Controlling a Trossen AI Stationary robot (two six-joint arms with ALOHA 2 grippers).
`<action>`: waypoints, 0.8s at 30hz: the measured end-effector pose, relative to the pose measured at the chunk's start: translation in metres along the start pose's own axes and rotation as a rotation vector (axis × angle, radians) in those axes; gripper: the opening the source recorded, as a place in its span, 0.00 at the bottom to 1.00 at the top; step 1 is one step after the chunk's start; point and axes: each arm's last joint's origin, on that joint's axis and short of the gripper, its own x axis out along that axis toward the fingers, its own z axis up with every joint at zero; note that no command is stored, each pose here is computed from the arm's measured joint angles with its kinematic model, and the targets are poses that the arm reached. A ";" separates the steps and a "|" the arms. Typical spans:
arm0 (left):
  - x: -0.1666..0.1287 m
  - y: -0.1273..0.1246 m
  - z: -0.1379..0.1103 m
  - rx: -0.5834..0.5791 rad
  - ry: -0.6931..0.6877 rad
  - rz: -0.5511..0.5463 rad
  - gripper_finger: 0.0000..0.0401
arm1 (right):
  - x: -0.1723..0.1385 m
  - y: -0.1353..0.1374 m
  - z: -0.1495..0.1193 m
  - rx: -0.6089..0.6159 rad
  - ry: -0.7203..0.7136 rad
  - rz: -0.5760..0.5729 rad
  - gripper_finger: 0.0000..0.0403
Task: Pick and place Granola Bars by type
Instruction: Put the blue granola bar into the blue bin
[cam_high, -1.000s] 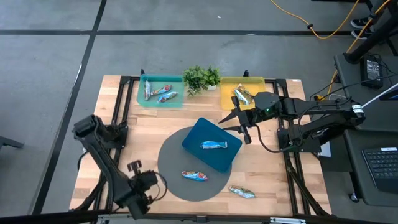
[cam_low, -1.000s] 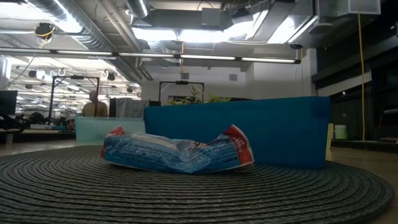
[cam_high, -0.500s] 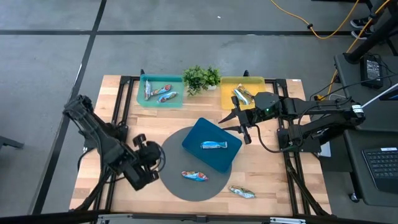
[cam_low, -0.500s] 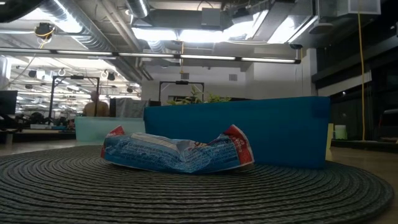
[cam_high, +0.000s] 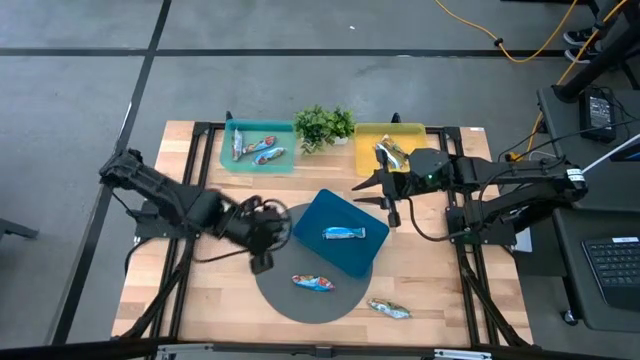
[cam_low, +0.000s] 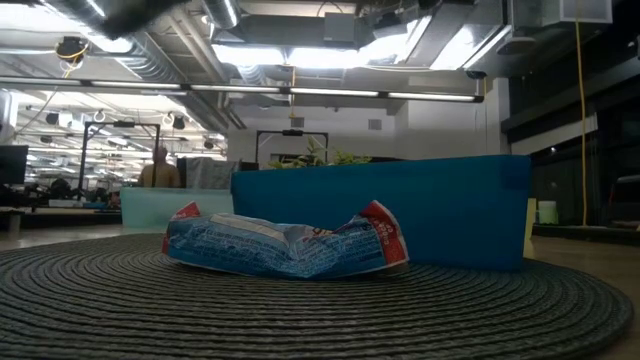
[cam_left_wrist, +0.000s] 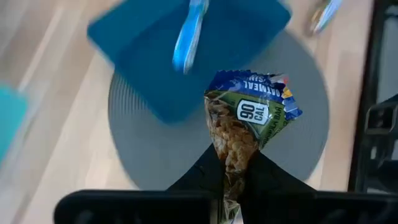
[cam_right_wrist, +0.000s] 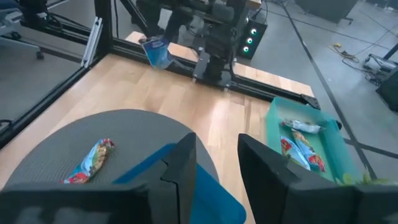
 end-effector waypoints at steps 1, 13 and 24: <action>0.002 0.003 0.007 0.012 -0.020 -0.019 0.04 | -0.001 0.000 0.000 0.000 0.004 0.001 0.30; 0.001 0.056 0.112 0.183 -0.218 -0.086 0.04 | -0.045 -0.002 0.000 0.002 0.043 -0.117 0.30; 0.035 0.082 0.152 0.076 -0.162 -0.122 0.04 | -0.073 -0.004 -0.002 0.034 0.052 -0.144 0.30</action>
